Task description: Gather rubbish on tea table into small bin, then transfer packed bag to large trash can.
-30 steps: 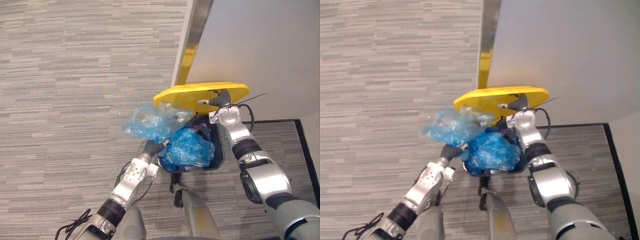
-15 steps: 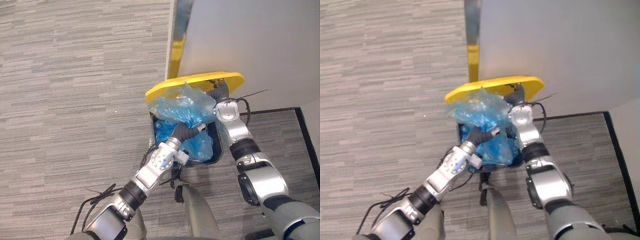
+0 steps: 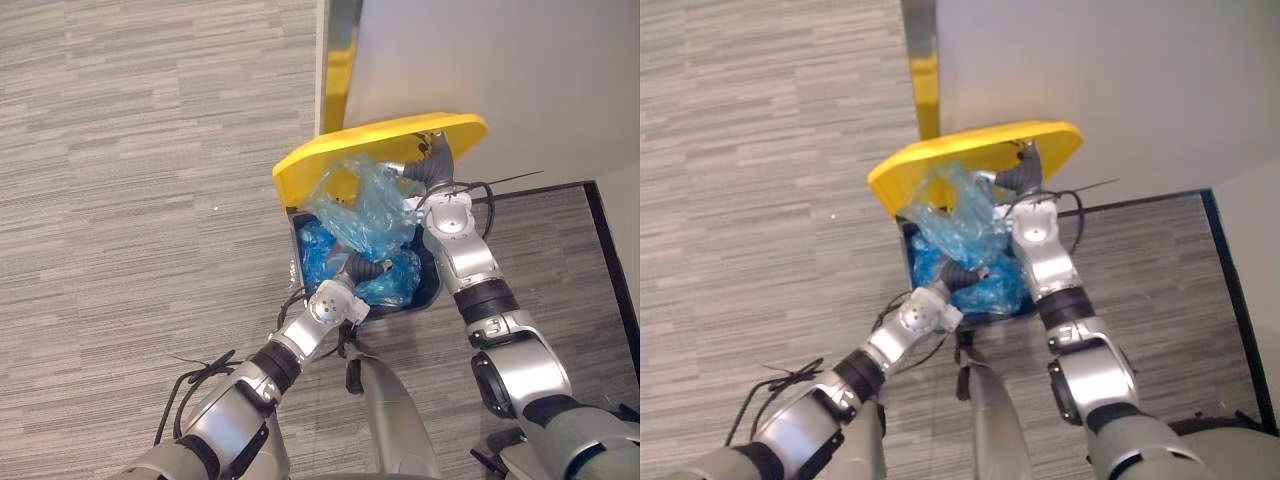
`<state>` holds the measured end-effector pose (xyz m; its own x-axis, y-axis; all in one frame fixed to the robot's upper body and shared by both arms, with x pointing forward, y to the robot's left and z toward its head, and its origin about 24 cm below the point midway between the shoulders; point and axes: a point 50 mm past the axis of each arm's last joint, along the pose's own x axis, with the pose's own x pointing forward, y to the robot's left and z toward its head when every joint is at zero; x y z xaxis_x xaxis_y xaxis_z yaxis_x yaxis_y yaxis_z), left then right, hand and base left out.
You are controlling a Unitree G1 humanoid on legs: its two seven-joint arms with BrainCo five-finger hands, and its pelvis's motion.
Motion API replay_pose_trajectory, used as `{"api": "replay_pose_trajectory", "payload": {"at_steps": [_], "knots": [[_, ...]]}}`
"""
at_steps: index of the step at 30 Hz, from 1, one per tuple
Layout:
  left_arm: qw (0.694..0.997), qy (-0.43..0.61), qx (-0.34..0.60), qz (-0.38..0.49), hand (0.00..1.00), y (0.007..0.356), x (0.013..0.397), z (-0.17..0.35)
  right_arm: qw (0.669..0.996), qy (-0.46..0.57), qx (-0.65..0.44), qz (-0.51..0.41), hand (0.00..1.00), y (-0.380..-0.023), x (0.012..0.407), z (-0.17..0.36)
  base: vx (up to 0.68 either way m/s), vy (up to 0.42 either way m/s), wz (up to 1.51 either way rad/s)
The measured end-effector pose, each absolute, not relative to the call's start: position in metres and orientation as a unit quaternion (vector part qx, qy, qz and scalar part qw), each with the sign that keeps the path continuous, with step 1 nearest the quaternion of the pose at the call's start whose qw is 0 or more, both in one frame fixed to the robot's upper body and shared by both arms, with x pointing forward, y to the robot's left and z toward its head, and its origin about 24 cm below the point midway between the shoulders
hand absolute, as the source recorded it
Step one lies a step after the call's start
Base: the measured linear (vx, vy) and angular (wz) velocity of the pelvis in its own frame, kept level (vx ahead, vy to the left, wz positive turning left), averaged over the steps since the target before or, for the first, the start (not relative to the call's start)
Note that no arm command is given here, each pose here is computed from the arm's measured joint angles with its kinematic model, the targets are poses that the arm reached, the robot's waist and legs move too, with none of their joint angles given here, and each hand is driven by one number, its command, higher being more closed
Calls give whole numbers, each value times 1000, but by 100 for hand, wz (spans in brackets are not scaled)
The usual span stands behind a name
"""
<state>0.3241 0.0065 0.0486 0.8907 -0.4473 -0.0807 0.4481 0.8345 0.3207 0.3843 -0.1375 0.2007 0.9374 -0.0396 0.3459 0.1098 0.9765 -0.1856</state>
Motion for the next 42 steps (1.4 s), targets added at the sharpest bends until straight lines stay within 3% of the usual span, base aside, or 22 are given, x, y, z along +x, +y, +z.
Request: {"api": "replay_pose_trajectory", "payload": {"at_steps": [2, 3, 9, 24, 35, 42], "knots": [[961, 24, 177, -209, 100, 17, 329, 41, 977, -185, -102, -32, 0, -134, 382, 206, 11, 6, -3], [963, 36, 184, -195, 0, 24, 332, 37, 975, -194, -101, -30, 0, -133, 381, 210, 0, 0, 0], [967, 89, 214, -109, 0, 57, 342, 24, 969, -221, -109, -8, 0, -121, 376, 217, 5, 6, -2], [958, 91, 248, -113, 0, 46, 339, 23, 959, -234, -157, 26, 0, -116, 373, 223, 37, -12, -1], [941, 111, 267, -173, 0, 40, 316, -3, 932, -182, -312, 42, 0, -131, 369, 179, 13, 22, 14], [943, 154, 238, -173, 0, 83, 288, -36, 935, -69, -345, 51, 0, -153, 361, 113, 60, -11, 6]]}}
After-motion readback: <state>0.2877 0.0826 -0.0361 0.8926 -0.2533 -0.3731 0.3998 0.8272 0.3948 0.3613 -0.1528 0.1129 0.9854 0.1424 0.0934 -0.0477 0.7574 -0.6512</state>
